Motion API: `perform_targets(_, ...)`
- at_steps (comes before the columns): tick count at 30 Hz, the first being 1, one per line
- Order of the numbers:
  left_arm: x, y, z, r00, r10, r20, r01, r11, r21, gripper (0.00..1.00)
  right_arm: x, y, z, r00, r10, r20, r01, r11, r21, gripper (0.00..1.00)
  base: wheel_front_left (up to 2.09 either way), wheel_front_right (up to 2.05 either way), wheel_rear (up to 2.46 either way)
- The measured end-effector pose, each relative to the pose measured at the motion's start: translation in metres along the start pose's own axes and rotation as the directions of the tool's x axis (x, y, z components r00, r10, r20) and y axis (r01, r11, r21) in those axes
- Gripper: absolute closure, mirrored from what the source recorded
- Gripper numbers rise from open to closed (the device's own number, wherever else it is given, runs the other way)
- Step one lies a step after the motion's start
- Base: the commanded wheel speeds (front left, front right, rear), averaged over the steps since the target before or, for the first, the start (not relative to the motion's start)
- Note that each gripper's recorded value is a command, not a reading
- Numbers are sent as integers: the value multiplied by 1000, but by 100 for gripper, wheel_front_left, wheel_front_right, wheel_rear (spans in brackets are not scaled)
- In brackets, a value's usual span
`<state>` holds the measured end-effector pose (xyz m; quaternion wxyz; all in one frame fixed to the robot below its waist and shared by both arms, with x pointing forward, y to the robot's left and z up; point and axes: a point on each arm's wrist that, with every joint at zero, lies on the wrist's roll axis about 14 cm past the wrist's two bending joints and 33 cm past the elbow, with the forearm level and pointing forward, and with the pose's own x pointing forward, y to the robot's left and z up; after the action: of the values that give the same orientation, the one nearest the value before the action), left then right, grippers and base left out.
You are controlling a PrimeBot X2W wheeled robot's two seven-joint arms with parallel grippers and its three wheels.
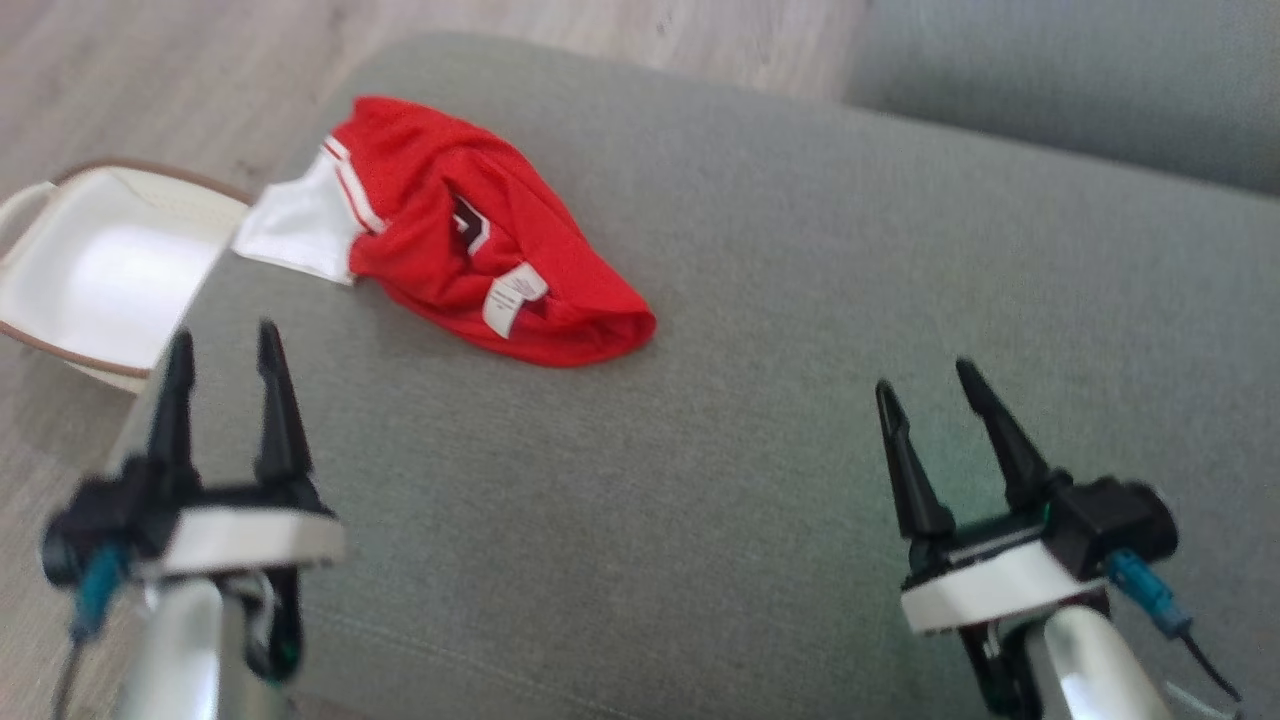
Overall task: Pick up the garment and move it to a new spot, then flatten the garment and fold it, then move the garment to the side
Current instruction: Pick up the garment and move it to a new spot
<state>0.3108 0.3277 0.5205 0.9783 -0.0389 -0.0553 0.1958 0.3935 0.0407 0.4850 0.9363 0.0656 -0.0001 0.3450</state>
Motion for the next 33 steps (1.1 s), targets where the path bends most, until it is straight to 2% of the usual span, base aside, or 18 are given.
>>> perform_targets(5,49,12,-28,989,-21,-148,36,995,96,0,7,-25,-10,999,-46,-10,45,999,-27,0,0,0,0)
perform_targets(10,96,13,-59,939,-33,-343,100,978,181,0,10,-47,-16,996,-91,-9,91,995,-39,0,0,0,0)
perform_targets(14,112,-2,-98,860,-55,-507,159,974,164,0,12,-65,-10,991,-131,18,131,990,-49,0,0,0,0)
perform_targets(17,112,3,-128,785,-22,-619,127,984,127,0,8,-76,-14,988,-157,13,157,986,-49,0,0,0,0)
perform_targets(22,115,15,-158,696,27,-718,111,983,145,0,0,-95,-20,978,-207,-4,207,976,-64,0,0,0,0)
perform_targets(26,113,9,-179,642,26,-766,98,988,115,0,-7,-105,-28,971,-239,-23,237,969,-62,0,0,0,0)
perform_targets(27,112,7,-183,631,24,-775,94,990,108,26,-8,-107,-29,970,-243,-25,241,968,-63,0,0,0,0)
perform_targets(28,111,5,-185,627,19,-779,98,990,102,100,-8,-108,-29,969,-247,-26,245,968,-64,0,0,0,0)
perform_targets(31,112,-1,-183,634,-1,-773,100,992,80,100,-9,-108,-26,968,-250,-20,248,966,-67,0,0,0,0)
perform_targets(33,116,-2,-176,663,-10,-749,87,994,63,100,-9,-107,-22,969,-247,-12,246,967,-71,0,0,0,0)
